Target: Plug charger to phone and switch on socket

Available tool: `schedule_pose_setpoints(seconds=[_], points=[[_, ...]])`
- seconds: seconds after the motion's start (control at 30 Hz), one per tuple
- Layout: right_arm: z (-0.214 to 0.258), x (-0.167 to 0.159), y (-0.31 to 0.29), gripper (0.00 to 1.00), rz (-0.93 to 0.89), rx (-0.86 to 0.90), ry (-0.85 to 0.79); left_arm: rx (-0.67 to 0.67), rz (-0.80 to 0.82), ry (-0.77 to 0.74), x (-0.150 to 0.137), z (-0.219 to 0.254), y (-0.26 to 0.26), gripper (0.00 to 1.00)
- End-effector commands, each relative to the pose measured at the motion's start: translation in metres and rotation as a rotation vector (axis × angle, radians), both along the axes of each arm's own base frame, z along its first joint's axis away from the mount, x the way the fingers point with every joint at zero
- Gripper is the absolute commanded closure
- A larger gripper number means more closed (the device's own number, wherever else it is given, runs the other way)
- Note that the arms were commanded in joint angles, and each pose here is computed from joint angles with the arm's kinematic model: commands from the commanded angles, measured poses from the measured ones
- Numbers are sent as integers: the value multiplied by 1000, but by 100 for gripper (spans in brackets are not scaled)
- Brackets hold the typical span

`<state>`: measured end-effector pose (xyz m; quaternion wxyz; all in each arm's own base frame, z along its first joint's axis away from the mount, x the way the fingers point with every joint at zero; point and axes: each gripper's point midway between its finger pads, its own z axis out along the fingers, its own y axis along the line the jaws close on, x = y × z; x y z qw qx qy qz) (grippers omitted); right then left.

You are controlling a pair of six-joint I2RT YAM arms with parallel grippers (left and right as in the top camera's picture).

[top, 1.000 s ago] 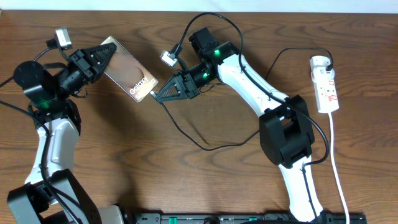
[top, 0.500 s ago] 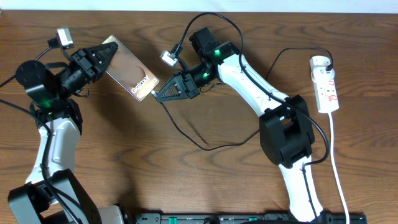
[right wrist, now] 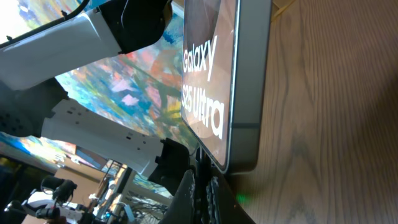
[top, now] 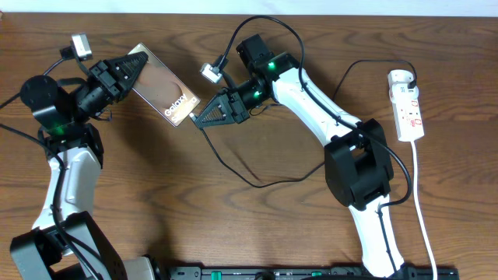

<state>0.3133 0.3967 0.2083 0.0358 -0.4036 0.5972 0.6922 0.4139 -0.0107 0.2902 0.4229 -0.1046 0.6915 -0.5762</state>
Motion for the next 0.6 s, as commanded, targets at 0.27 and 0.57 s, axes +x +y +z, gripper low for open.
schedule_pose_setpoints(seconds=[0.27, 0.57], points=[[21, -10, 5, 99, 28, 41, -20, 0, -4, -10, -1, 4, -5, 93], [21, -9, 4, 99, 26, 41, -21, 3, -46, -10, -7, 4, -10, 93]])
